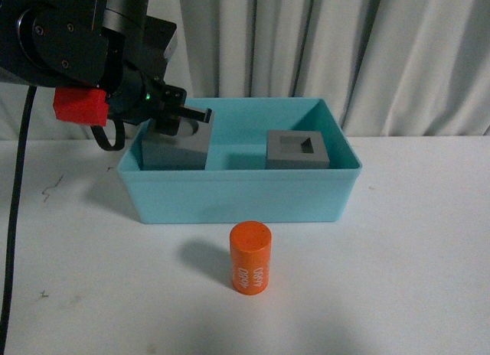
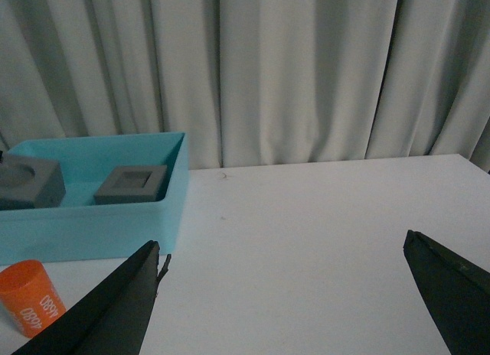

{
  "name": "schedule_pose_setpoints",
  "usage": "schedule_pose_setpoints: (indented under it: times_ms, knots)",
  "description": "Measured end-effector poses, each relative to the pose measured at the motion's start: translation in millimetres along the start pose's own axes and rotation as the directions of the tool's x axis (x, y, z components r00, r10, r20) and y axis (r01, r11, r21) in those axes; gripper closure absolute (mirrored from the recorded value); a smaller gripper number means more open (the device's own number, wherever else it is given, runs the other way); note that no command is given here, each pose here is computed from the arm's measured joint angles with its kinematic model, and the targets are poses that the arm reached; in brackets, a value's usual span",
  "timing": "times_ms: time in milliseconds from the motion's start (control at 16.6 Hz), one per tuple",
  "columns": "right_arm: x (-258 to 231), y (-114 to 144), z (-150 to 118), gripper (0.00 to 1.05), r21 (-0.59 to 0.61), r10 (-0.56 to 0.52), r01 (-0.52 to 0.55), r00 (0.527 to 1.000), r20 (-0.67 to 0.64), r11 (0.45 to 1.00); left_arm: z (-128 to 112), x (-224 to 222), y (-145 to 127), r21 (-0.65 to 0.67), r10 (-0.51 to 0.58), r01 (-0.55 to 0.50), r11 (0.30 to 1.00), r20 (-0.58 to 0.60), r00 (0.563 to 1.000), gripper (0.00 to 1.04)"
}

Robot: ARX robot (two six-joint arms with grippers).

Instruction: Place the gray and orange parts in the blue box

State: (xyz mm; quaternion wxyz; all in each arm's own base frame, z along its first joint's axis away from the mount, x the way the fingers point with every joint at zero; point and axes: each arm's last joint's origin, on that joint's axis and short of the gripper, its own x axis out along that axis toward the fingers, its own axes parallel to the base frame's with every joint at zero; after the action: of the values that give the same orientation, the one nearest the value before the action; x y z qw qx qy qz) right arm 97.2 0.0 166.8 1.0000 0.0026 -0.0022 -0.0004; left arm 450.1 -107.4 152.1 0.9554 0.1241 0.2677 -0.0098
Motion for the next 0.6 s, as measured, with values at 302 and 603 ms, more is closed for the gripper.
schedule_pose_setpoints:
  times_ms: [302,603]
  knots:
    - [0,0,0,0.06,0.000,0.000,0.000,1.000,0.000,1.000,-3,-21,10,-0.092,-0.034,0.032,0.995,-0.027,0.999,0.13]
    - [0,0,0,0.06,0.000,0.000,0.000,1.000,0.000,1.000,-7,-156,59,-0.354,-0.151,0.176,0.919,0.099,0.984,0.07]
